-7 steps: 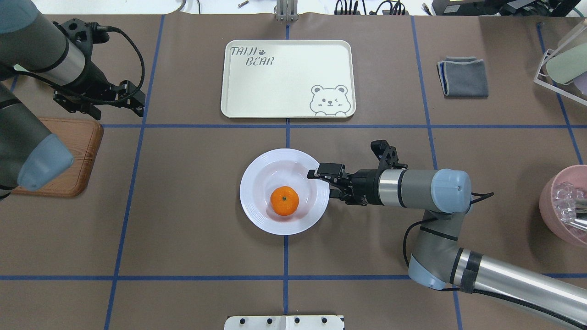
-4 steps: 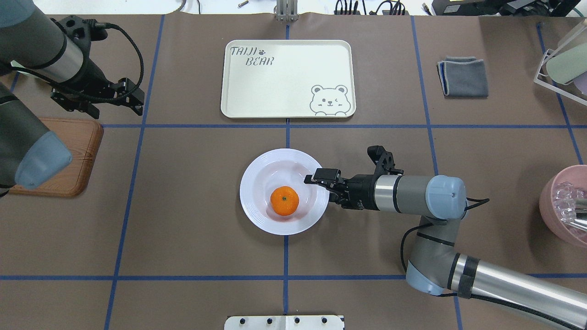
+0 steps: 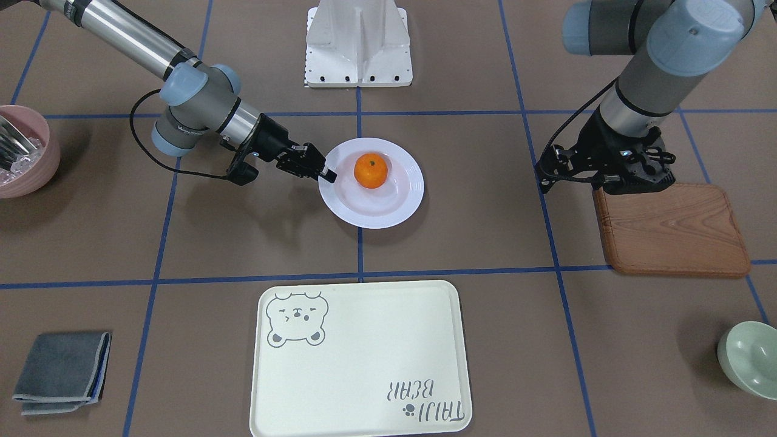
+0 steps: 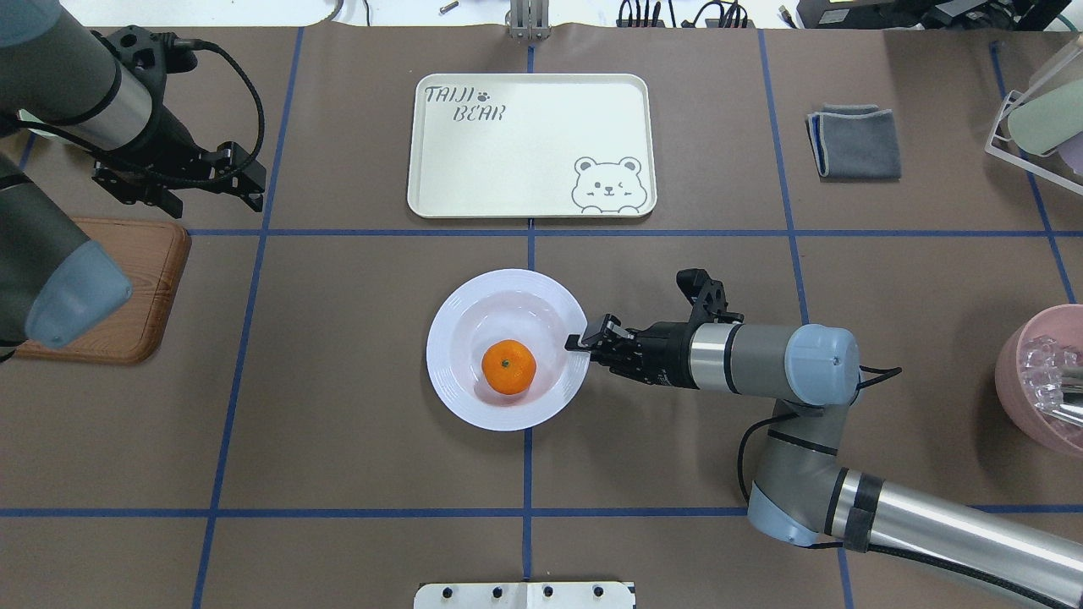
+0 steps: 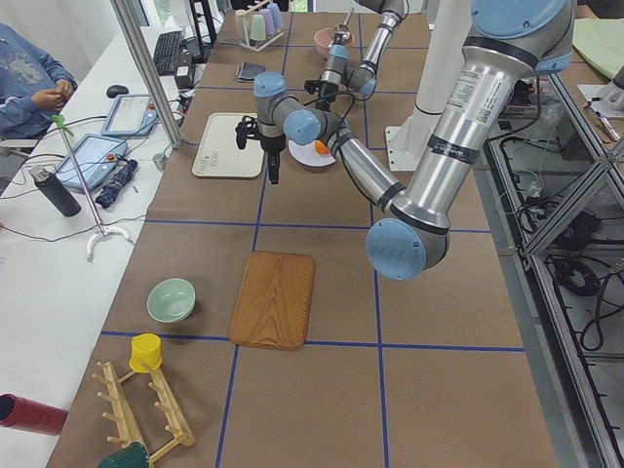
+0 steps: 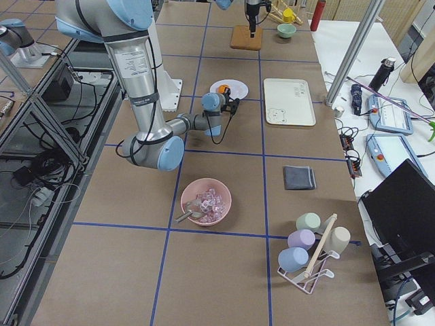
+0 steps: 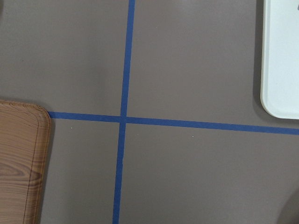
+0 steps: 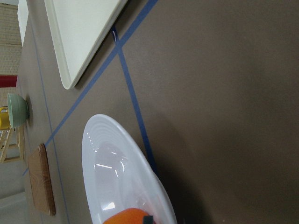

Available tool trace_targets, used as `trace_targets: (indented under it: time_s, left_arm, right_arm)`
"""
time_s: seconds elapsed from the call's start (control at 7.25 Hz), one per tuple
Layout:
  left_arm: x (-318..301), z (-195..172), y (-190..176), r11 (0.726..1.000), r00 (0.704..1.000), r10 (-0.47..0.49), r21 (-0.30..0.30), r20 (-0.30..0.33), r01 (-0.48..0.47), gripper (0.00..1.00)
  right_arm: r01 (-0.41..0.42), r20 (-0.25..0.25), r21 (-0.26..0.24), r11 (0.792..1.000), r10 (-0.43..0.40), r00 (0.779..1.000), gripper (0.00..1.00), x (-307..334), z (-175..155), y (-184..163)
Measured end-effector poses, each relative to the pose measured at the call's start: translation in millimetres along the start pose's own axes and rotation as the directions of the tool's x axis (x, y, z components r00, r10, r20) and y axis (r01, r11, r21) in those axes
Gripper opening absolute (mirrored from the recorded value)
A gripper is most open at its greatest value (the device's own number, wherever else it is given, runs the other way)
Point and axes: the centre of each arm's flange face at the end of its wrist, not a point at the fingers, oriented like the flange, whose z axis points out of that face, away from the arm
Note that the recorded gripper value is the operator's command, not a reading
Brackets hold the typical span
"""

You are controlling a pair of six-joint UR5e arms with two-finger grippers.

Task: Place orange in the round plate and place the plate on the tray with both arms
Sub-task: 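Lift the plate with the right gripper and carry it onto the bear tray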

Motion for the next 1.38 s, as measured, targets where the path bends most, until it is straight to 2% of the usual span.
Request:
trace_targets:
  time_s: [0.41,0.69,0.83,1.1,1.38]
  left_arm:
    - [0.2,-0.7,0.1,1.0,1.0,0.0,0.001,-0.001,0.0,0.98]
    - [0.1,-1.2,0.0,1.0,1.0,0.0,0.002,-0.001,0.0,0.98]
    - [-0.3,-2.3,-0.3,1.0,1.0,-0.001,0.004,-0.002,0.001,0.98]
    - [-2.6,-4.8,-2.1,1.0,1.0,-0.005,0.008,-0.002,0.005,0.98]
    - [-5.7,-8.3,-4.8,1.0,1.0,-0.01,0.015,-0.002,0.01,0.98]
  right_arm:
    - [0.002,0.01,0.0,1.0,-0.002,1.0,0.0,-5.1,-0.2,0.7]
    - [0.006,0.052,0.008,1.0,-0.006,0.999,0.0,-25.5,-2.1,2.8]
    - [0.006,0.081,0.029,1.0,-0.008,0.997,0.0,-36.0,-5.4,2.9]
    - [-0.005,0.154,0.111,0.994,-0.012,0.988,0.0,-49.4,-12.0,-2.9]
    - [-0.066,0.233,0.209,0.976,0.016,0.972,0.0,-56.2,-16.0,-13.5]
